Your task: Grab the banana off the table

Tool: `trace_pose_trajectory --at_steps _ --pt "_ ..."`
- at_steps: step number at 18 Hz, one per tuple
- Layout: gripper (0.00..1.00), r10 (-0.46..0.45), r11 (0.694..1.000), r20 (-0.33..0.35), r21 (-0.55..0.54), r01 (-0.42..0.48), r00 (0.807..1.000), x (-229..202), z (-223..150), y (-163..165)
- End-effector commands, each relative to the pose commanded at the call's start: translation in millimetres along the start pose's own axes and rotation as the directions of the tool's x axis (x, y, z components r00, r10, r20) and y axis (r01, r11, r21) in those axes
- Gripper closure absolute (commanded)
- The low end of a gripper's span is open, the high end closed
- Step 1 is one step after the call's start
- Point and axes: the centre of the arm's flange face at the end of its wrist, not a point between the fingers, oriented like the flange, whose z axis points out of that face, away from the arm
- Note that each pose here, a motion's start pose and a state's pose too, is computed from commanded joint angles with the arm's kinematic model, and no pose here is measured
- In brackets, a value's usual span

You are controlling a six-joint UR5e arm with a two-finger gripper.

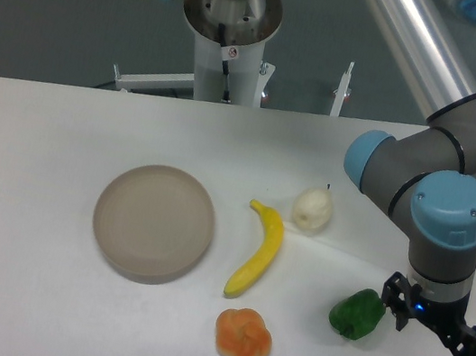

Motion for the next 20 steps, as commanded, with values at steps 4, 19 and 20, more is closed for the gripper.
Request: trace_pose_trajectory --at_steps 4,19,20 --pt "0.00 0.003 1.000 -0.003 0.002 -0.003 1.000 2.4 1.4 -2.1" --pt "0.00 0.005 1.000 -0.007 -0.002 -0.005 1.000 5.6 -7.4 -1.4" --pt "0.00 0.003 1.000 -0.009 -0.002 -0.003 1.000 6.1 -6.7 -1.3"
